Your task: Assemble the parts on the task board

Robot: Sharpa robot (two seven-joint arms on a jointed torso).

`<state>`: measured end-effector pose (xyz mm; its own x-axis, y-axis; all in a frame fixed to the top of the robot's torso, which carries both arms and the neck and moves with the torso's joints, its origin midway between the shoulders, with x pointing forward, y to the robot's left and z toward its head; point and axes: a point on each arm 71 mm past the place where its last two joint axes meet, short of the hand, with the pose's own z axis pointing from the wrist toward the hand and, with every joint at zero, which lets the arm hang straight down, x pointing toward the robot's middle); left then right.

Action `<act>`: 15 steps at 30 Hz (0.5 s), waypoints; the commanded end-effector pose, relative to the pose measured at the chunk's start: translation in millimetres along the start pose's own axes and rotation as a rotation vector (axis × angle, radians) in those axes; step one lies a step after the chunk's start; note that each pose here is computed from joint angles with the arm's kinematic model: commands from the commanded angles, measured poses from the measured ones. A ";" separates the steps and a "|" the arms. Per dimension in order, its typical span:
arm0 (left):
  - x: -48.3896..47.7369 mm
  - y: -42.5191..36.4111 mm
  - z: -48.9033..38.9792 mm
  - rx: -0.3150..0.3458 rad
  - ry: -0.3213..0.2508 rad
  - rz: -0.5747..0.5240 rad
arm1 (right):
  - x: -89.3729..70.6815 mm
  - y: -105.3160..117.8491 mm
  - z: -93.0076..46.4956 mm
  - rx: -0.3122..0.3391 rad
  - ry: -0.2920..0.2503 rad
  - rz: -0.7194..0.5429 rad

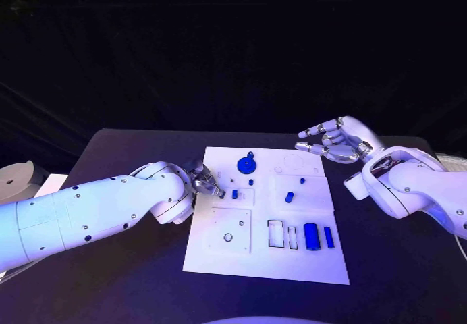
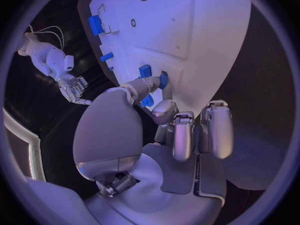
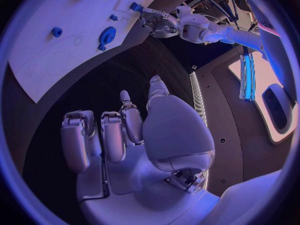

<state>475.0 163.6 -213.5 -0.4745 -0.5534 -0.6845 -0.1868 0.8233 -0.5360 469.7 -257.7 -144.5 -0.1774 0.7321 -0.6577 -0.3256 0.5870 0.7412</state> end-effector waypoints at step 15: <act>6.4 2.9 3.0 -0.017 0.060 0.040 | 0.6 1.3 -0.5 -0.012 0.007 -0.003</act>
<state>477.6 165.2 -214.3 -0.4832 -0.5410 -0.6884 -0.1849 0.8316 -0.5238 469.4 -257.9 -144.4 -0.1773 0.7321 -0.6577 -0.3258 0.5870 0.7412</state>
